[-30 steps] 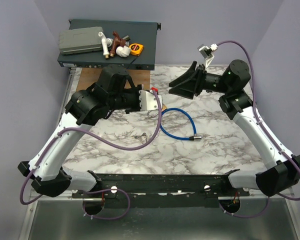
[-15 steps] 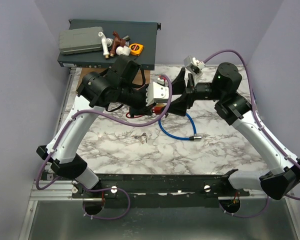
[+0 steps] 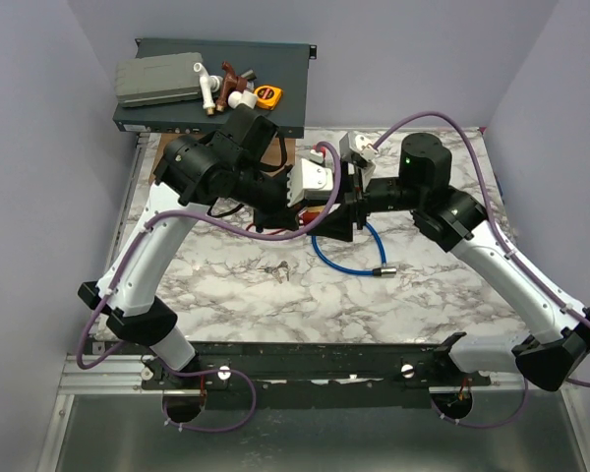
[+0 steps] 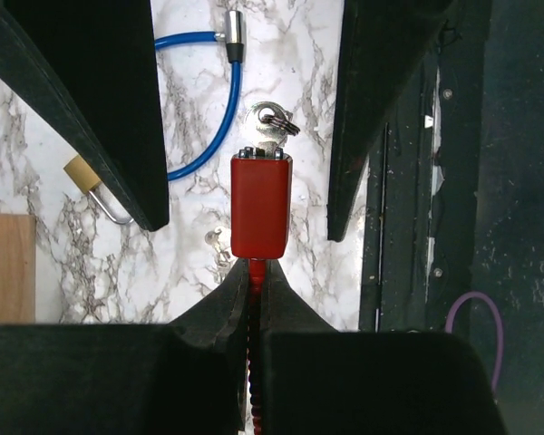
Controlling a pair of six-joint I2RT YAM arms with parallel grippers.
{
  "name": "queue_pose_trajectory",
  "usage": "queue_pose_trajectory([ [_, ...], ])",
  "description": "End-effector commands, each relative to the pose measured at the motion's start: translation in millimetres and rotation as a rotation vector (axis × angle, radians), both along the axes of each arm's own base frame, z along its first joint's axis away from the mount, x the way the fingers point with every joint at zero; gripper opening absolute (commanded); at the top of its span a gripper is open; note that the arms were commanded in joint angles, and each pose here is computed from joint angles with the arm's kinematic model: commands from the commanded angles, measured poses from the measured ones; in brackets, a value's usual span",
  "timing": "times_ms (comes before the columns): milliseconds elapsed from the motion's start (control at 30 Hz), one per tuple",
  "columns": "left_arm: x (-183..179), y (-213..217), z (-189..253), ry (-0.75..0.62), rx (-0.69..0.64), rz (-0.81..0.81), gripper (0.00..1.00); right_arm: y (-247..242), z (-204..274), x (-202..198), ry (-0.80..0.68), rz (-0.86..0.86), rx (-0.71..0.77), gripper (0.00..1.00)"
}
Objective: Unlock with the key
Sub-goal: Unlock the lock.
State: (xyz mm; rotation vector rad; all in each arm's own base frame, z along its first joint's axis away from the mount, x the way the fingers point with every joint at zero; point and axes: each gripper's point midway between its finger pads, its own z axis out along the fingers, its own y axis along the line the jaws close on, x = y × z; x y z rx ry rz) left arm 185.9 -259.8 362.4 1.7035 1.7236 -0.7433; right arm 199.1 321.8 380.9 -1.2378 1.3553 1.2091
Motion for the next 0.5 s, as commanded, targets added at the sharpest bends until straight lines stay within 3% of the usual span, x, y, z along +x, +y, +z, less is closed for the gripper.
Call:
queue_pose_trajectory([
  [0, -12.5, -1.0, -0.2, 0.069, -0.014, -0.027, 0.0, 6.5, -1.0, 3.8, -0.029, -0.016, -0.009, 0.62],
  [167, -14.0, -2.1, -2.8, 0.091, -0.008, -0.032, 0.0, 8.3, -11.7, 0.6, 0.009, -0.004, -0.048, 0.42],
  [333, -8.7, 1.2, -2.5, 0.072, -0.001, -0.008, 0.02, 3.5, -20.3, 4.0, 0.029, -0.052, -0.072, 0.01],
  [467, -6.2, 9.0, -0.4, 0.073, -0.002, 0.023, 0.04, -1.9, -20.7, 8.7, 0.019, -0.119, -0.052, 0.01],
])
